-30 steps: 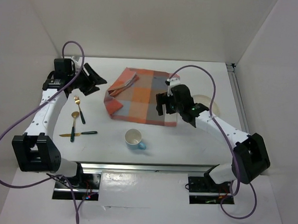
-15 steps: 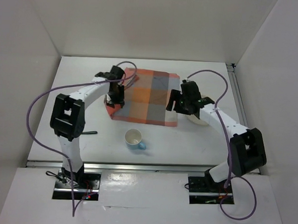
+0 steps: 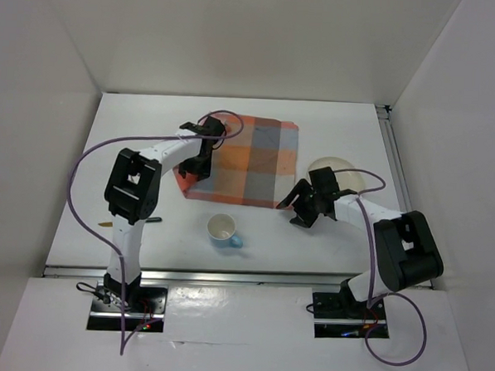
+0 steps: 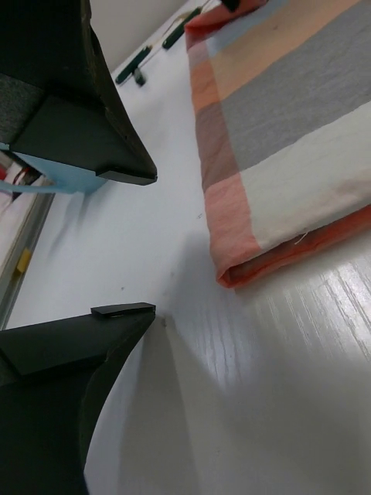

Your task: Set the dinner table for one person

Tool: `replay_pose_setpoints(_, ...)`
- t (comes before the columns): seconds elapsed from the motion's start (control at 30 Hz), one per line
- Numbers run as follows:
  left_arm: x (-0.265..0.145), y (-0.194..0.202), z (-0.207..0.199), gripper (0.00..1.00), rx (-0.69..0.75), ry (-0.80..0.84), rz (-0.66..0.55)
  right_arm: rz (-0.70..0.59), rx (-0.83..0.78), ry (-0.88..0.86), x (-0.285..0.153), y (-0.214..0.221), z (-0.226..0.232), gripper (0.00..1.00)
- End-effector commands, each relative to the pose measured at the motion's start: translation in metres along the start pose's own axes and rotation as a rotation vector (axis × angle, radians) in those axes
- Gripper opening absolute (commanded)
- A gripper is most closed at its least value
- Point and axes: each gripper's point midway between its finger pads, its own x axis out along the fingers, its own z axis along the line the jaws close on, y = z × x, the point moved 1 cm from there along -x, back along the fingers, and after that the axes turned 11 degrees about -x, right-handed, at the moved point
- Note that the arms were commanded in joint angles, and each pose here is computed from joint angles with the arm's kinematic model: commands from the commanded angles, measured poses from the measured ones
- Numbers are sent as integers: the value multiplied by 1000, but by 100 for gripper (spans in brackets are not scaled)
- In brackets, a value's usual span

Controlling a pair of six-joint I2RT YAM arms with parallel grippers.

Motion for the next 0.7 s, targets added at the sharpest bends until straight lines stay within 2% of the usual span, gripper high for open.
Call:
replay_pose_setpoints(0.0, 5, -6, 7, 61, 40, -59, -18, -92, 126, -90, -2, -21, 21, 74)
replay_pose_setpoints(0.07, 11, -5, 7, 60, 45, -74, -13, -122, 143, -63, 3, -25, 18, 73)
replay_pose_setpoints(0.1, 10, -8, 5, 56, 29, -70, -21, -131, 146, -45, 5, -26, 14, 73)
replay_pose_setpoints(0.27, 19, -17, 5, 26, -3, -66, -14, -149, 169, 9, 22, -26, 6, 66)
replay_pose_setpoints(0.33, 22, -20, 11, 23, -22, -66, -5, -151, 165, 33, 31, -26, 3, 62)
replay_pose_setpoints(0.37, 22, -22, 10, 17, -27, -61, -13, -173, 165, 45, 32, -32, 3, 60)
replay_pose_setpoints(0.43, 18, -30, 15, 9, -57, -44, -24, -191, 157, 42, 38, -38, 7, 44)
replay_pose_setpoints(0.5, 14, -36, 17, 0, -73, -28, -32, -206, 149, 62, 42, -42, 5, 23)
replay_pose_setpoints(0.57, 3, -42, 20, 0, -99, -9, -43, -222, 149, 63, 43, -51, 11, 0)
replay_pose_setpoints(0.67, -29, -60, 24, 0, -160, 77, -81, -267, 119, 79, 42, -65, 19, 0)
